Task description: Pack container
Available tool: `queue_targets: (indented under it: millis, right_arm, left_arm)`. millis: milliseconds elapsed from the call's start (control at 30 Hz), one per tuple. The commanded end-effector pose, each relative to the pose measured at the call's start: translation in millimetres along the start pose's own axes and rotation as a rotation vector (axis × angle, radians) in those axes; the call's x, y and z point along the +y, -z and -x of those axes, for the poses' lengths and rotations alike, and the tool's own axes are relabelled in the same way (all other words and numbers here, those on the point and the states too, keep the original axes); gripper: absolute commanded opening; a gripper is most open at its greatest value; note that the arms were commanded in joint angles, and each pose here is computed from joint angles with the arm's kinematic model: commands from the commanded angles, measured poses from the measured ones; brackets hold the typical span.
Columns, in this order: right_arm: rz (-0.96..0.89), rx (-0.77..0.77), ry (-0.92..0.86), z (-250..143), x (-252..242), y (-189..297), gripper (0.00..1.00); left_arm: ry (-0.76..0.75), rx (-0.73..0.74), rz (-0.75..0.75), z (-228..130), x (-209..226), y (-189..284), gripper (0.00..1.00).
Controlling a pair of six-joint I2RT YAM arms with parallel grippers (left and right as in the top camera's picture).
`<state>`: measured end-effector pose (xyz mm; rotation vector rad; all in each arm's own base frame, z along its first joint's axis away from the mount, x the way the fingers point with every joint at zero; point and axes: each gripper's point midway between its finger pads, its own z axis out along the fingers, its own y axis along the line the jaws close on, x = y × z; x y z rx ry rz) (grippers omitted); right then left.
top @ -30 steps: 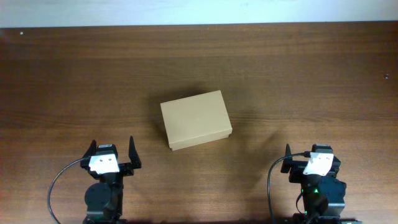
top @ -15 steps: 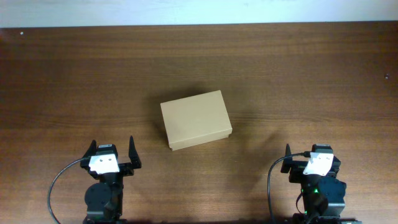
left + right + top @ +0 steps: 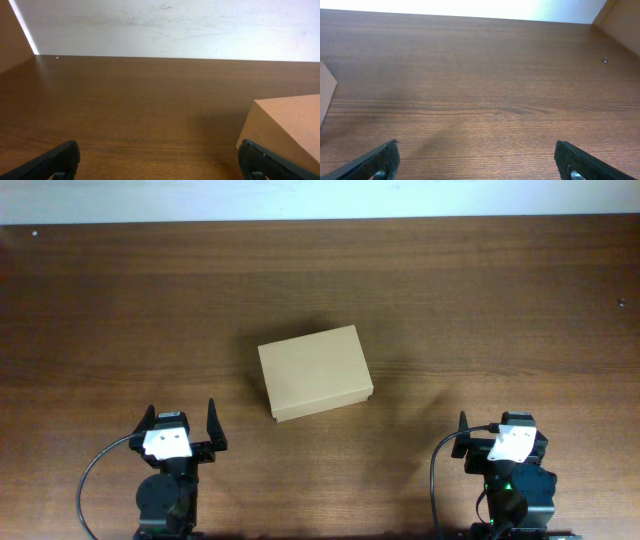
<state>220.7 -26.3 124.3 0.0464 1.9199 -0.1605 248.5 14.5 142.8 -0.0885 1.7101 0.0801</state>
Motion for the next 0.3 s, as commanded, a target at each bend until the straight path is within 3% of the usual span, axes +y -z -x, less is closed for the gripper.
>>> queue_targets:
  millis: [0, 267]
  right_arm:
    - [-0.004, -0.001, 0.004, -1.6, -1.0, -0.6, 0.99]
    - [-0.005, -0.001, 0.003, -1.7, -1.1, -0.6, 0.99]
  left_arm:
    - [-0.013, 0.0, 0.003, -0.2, 0.3, 0.4, 1.0]
    - [-0.013, 0.0, 0.003, -0.2, 0.3, 0.4, 1.0]
